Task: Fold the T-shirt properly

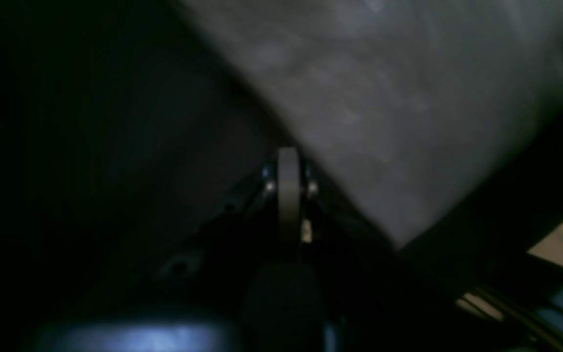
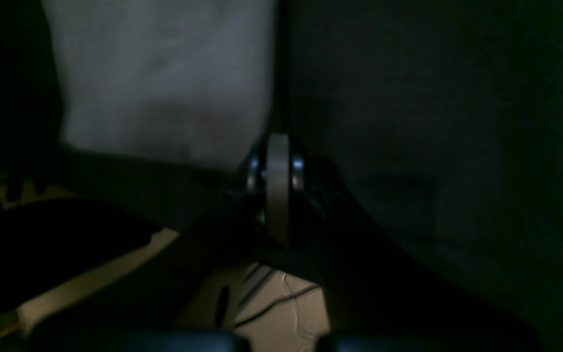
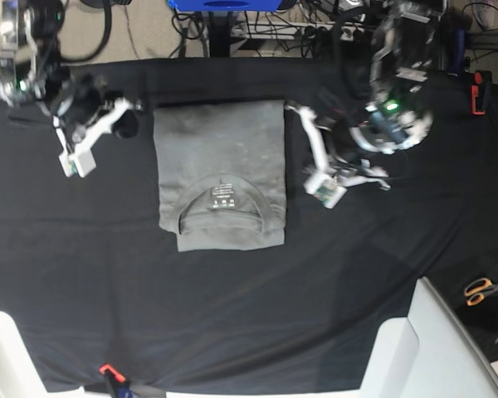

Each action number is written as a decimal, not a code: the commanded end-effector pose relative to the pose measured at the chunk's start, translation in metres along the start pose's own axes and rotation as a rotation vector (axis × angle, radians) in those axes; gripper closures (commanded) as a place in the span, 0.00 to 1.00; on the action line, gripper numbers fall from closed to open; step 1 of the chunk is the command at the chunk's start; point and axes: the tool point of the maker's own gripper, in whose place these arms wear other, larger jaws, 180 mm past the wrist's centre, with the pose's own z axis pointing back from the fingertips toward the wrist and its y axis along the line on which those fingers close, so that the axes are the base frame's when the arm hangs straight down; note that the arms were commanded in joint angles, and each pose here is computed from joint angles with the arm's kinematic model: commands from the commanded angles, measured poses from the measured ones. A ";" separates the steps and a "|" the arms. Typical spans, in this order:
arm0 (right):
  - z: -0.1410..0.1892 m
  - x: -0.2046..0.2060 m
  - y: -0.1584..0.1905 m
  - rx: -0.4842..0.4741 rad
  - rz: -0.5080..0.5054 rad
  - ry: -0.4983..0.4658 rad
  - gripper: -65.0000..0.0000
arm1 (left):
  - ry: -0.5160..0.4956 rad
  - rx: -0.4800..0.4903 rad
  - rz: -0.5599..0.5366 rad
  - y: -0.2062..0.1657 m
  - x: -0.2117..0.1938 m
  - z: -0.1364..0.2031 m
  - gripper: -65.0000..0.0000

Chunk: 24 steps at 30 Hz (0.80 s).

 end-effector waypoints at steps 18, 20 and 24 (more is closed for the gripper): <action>0.102 -0.111 -0.048 -0.218 -0.041 0.213 1.00 | 0.186 -0.128 0.145 -0.090 -0.165 0.108 1.00; 0.111 -0.140 -0.047 -0.224 -0.071 0.302 1.00 | 0.202 -0.153 0.175 -0.104 -0.178 0.116 1.00; 0.121 -0.196 -0.066 -0.268 -0.164 0.441 1.00 | 0.278 -0.114 0.283 -0.116 -0.215 0.117 1.00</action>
